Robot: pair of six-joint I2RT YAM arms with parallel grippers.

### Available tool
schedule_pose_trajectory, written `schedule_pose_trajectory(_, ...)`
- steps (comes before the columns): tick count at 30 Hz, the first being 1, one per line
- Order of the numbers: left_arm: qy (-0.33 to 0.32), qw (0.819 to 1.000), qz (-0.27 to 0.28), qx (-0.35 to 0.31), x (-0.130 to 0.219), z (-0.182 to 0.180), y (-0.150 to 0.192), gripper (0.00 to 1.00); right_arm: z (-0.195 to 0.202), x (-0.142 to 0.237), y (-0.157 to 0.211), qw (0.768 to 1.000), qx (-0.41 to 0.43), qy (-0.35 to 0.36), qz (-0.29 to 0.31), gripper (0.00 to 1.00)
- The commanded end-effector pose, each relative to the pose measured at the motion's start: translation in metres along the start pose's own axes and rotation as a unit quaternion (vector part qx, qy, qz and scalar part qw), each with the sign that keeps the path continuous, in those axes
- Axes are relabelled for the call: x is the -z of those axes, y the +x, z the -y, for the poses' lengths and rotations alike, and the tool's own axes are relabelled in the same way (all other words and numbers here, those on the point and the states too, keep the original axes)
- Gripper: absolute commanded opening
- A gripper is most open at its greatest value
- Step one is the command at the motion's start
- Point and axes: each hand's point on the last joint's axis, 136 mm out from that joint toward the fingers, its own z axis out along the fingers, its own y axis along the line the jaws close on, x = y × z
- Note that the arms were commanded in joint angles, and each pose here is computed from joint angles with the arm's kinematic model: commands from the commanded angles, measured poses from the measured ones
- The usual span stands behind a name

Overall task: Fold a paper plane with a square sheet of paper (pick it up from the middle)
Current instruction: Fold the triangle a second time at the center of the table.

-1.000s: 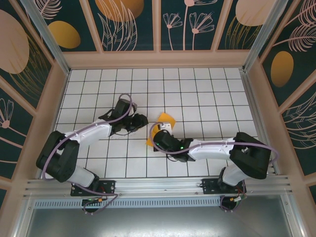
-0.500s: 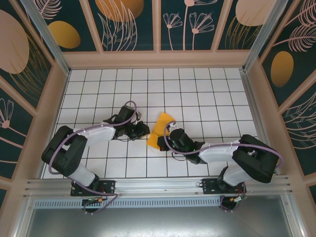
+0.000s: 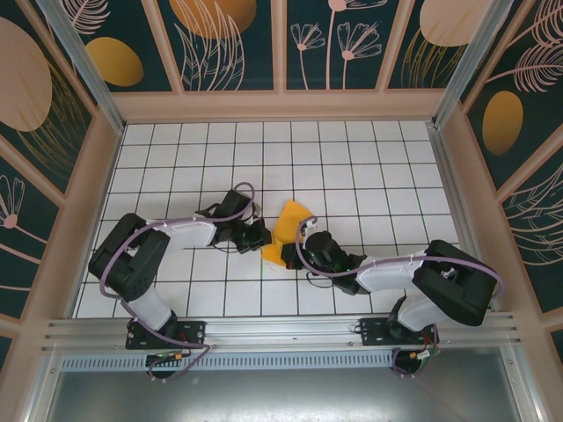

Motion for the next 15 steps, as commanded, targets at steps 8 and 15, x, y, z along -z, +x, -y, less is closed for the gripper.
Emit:
schedule_pose_trajectory(8,-0.059,0.998,-0.03,0.001,-0.018,-0.027,0.007,0.0,0.008,0.001,-0.007,1.0,-0.02,0.012,0.015,0.0)
schedule_pose_trajectory(15,-0.083,0.996,-0.033,0.003,-0.022,-0.043,0.01,0.0,0.03,0.003,-0.007,0.998,-0.037,0.04,-0.009,0.0)
